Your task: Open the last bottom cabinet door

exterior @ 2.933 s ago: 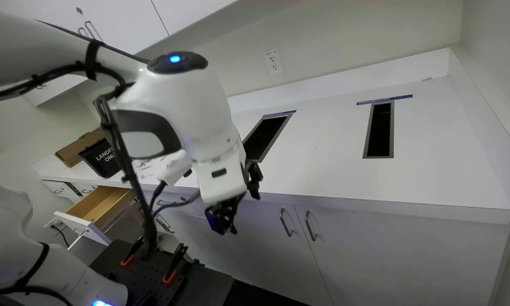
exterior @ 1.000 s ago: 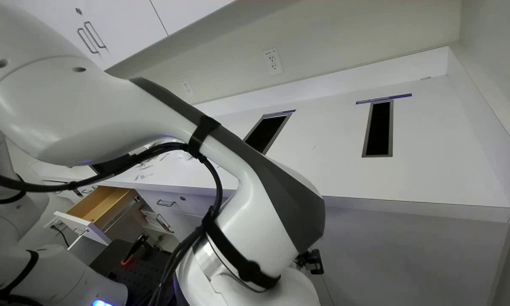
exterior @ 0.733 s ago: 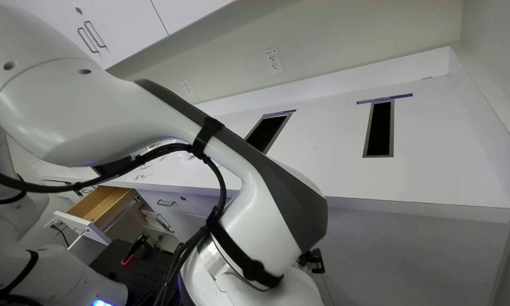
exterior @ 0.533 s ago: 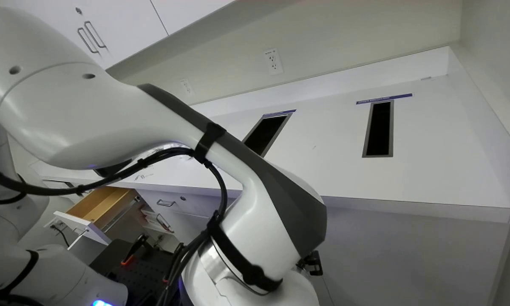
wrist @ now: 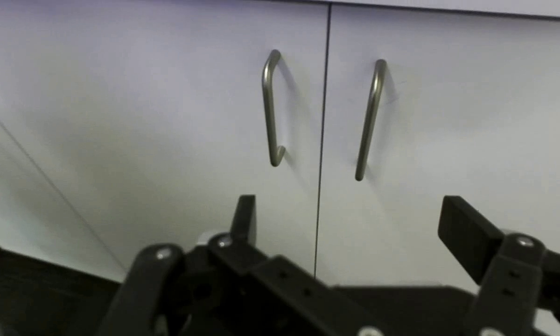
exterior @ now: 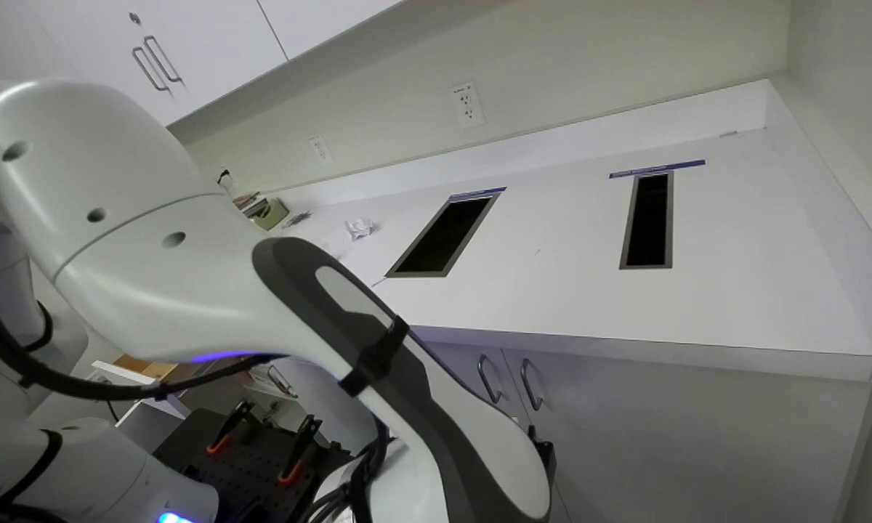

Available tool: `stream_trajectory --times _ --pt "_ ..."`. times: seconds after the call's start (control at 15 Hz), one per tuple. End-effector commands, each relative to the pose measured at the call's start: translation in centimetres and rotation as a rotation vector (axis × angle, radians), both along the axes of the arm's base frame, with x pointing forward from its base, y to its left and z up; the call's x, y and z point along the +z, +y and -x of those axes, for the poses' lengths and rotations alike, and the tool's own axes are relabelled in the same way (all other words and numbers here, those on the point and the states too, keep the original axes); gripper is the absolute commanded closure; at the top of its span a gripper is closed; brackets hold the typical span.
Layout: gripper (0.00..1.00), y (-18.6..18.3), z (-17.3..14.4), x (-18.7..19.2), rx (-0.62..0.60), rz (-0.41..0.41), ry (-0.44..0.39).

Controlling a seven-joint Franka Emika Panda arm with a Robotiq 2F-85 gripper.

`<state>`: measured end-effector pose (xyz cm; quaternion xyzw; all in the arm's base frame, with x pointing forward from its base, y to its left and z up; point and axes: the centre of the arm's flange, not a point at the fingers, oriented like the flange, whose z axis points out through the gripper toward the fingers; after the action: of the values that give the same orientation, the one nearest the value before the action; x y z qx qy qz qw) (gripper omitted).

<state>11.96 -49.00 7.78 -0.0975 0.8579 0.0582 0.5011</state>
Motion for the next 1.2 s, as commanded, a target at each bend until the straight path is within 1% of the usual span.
stream_trajectory --times 0.0,0.13,0.27,0.33,0.67,0.87,1.13 --pt "0.00 0.6 -0.1 -1.1 -0.082 0.027 -0.163" --pt "0.00 1.1 -0.8 -1.3 -0.088 0.018 -0.233" --pt "0.00 1.9 -1.7 -1.0 -0.092 0.013 -0.277" --pt "0.00 0.9 -1.1 -1.4 -0.077 0.008 -0.220" --pt "0.00 1.0 -1.1 -1.7 -0.075 0.006 -0.220" --pt "0.00 1.1 -3.0 -2.6 -0.106 -0.002 -0.214" --pt "0.00 1.2 -5.7 -3.3 -0.135 0.014 -0.216"
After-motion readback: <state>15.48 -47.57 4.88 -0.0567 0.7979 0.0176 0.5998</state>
